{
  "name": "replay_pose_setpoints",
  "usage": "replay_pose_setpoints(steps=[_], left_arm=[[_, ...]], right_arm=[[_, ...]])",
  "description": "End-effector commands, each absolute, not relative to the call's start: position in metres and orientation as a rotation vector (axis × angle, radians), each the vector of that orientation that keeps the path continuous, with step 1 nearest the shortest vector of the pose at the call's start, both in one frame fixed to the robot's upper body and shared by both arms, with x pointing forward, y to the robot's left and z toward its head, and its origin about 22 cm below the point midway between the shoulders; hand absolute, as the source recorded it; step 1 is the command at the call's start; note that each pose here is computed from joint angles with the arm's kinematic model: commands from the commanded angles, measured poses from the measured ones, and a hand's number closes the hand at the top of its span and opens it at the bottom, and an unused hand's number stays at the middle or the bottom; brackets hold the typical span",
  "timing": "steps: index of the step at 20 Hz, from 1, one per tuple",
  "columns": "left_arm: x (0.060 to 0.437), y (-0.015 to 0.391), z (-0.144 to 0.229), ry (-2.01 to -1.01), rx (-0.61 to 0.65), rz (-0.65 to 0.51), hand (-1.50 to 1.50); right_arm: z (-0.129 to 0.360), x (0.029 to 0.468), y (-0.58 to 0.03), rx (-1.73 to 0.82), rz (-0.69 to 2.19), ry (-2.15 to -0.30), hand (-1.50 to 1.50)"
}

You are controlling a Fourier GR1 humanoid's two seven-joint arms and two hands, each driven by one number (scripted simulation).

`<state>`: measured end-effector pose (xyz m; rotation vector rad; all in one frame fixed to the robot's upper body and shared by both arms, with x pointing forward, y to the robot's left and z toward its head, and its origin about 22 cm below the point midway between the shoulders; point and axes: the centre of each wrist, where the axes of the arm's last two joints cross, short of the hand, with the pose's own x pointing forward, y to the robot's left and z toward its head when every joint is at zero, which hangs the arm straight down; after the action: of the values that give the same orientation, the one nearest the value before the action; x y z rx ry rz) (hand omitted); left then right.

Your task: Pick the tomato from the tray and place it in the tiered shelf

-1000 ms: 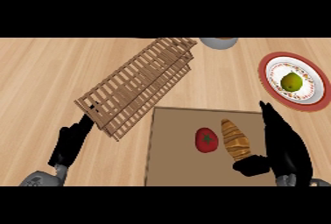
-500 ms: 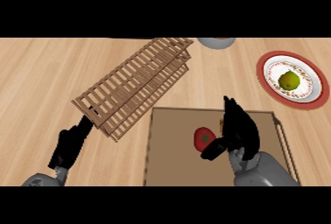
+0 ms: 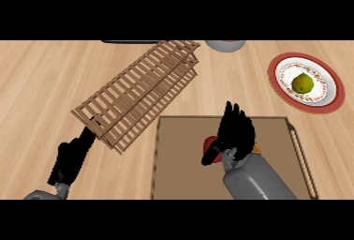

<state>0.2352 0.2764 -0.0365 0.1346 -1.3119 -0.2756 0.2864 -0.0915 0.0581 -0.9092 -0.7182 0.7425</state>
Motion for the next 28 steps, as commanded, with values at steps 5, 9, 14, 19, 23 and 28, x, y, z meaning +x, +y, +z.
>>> replay_pose_setpoints(steps=[5,9,14,19,23,28], left_arm=[[0.233,0.268,-0.036,-1.315,0.112,-0.275,0.0],[0.236,0.267,-0.037,-1.311,0.118,-0.28,0.0],[0.247,0.286,-0.029,-1.319,0.123,-0.257,0.0],[0.229,0.267,-0.041,-1.31,0.115,-0.283,0.0],[0.248,0.264,-0.024,-1.312,0.101,-0.276,0.0],[0.238,0.272,-0.03,-1.325,0.127,-0.292,0.0]], right_arm=[[0.052,0.292,-0.075,-1.039,0.699,-0.453,-1.5],[0.043,0.281,-0.075,-1.044,0.738,-0.428,-1.5],[0.052,0.289,-0.082,-1.052,0.734,-0.41,-1.5],[0.041,0.282,-0.085,-1.039,0.74,-0.376,-1.5],[0.035,0.293,-0.086,-1.034,0.747,-0.379,-1.5],[0.018,0.285,-0.088,-0.998,0.756,-0.401,1.5]])
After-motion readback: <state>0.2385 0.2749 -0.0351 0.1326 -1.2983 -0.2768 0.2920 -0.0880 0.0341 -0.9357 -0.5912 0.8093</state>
